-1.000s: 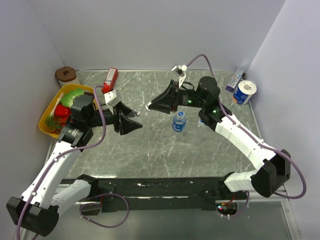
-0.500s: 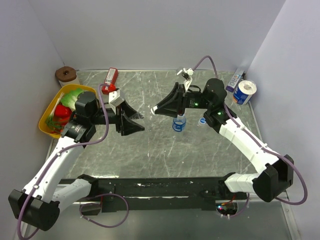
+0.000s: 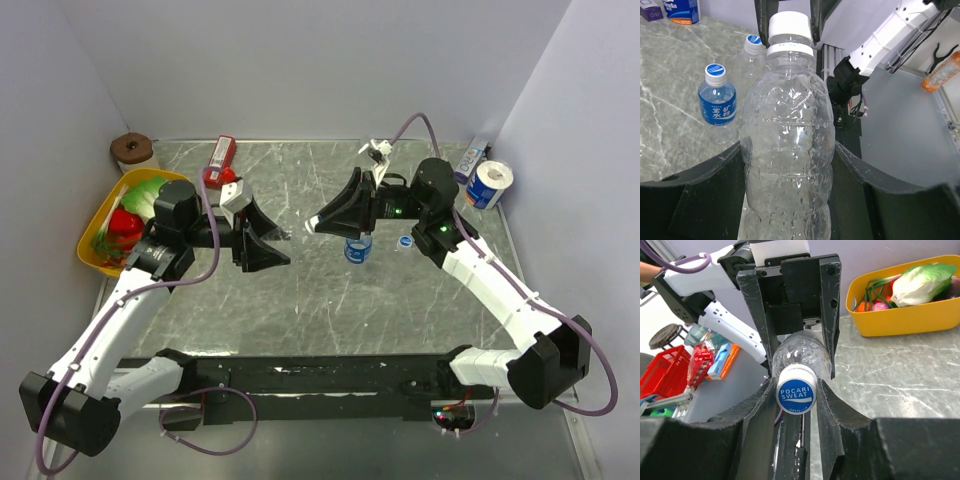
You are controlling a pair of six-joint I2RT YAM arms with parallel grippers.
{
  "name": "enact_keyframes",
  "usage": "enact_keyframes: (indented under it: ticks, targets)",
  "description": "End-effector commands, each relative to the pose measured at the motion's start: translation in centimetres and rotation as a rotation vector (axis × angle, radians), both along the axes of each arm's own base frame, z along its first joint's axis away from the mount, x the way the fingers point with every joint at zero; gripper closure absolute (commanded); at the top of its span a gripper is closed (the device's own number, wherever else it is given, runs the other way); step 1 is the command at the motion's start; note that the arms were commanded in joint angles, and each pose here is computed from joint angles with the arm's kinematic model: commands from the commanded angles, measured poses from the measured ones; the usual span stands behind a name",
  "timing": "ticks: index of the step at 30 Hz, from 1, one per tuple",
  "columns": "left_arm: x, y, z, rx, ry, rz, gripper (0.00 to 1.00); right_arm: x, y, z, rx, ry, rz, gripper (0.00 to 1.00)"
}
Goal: Unscrew the bottle caps
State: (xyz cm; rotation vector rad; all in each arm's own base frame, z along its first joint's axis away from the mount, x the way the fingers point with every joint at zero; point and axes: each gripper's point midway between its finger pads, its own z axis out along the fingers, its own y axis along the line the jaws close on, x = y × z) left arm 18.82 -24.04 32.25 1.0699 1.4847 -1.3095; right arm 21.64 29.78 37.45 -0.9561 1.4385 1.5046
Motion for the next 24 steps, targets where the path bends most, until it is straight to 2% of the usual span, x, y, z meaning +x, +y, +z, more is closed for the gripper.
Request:
enact_keyframes:
  ticks: [1,2,3,4,9,13,17,24]
  targets:
    - [-2.4,0.8,2.9,-0.035,-0.132,-0.09,0.62,3.8,-3.1,2.0,0.029,-0.075,-0.207,0.46]
    - [-2.0,0.9,2.8,-0.025,-0.134,-0.068,0.62,3.8,-3.1,2.3,0.03,-0.067,-0.212,0.44]
    - [-1.8,0.8,2.8,-0.022,-0.133,-0.059,0.62,3.9,-3.1,2.3,0.032,-0.056,-0.222,0.3]
    - [-1.7,0.9,2.7,-0.019,-0.13,-0.051,0.62,4.0,-3.1,2.3,0.036,-0.033,-0.231,0.24]
    - [-0.1,0.8,2.4,0.017,-0.183,0.063,0.61,4.7,-3.3,3.1,0.035,0.049,-0.28,0.09]
    - [2.5,0.9,1.3,0.089,-0.203,0.241,0.62,4.3,-3.1,4.2,0.074,0.14,-0.272,0.03]
    - [4.6,1.4,0.6,0.151,-0.217,0.4,0.63,4.8,-2.6,4.0,0.053,0.245,-0.32,0.0]
    - [5.7,1.8,0.5,0.181,-0.244,0.529,0.63,6.1,-0.2,1.5,-0.031,0.329,-0.387,0.05]
